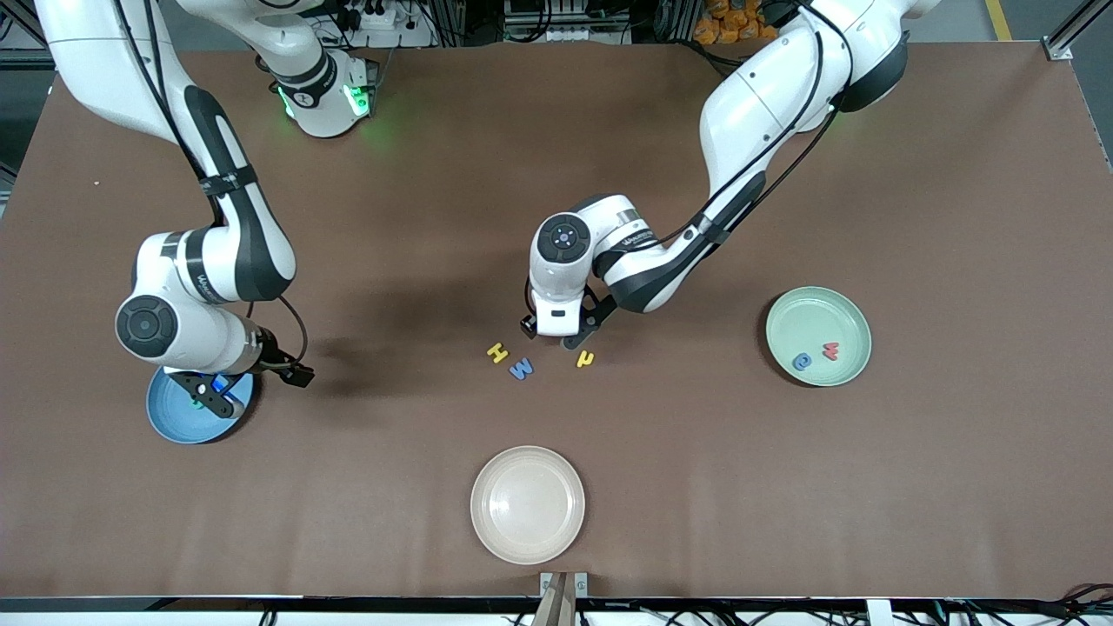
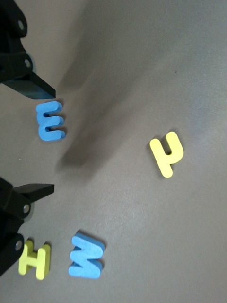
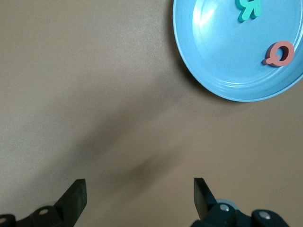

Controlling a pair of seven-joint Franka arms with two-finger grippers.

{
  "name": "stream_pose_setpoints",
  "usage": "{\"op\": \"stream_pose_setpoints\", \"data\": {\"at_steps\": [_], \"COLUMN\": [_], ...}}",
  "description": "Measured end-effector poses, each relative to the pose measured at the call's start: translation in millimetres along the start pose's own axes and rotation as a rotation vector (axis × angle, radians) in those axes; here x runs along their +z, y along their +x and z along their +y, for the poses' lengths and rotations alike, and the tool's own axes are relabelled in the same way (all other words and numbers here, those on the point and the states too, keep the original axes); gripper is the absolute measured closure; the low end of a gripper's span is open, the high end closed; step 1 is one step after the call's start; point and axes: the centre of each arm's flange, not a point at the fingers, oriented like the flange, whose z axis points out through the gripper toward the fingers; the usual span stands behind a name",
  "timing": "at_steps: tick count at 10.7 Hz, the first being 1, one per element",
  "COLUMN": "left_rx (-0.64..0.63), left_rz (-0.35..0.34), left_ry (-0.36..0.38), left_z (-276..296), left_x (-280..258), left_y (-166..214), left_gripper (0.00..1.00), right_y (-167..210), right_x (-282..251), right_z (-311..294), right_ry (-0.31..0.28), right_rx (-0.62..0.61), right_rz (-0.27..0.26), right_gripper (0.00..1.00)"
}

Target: Sort uppercase to blue plate, lowercase to green plate

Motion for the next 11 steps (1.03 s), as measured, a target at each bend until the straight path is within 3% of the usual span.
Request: {"op": "stream_pose_setpoints", "data": {"at_steps": [3,11], "left_rx": [0.011,0.027], "left_rz": [0.031,0.034], "left_ry": [0.016,0.024], "left_z": [-3.5,-6.0], "left_x": [17.0,21.0], "left_y": [-2.7,-12.9], "left_gripper": [0.2,0.2], "right_y": [0.1,3.5], "right_x": [0.0,-0.1], "right_z": [0.1,3.8], "right_ry": [0.0,0.0], "right_rx": [0.0,0.008], "right_rz": [0.0,0.0], "right_gripper": [0.0,0.0]}}
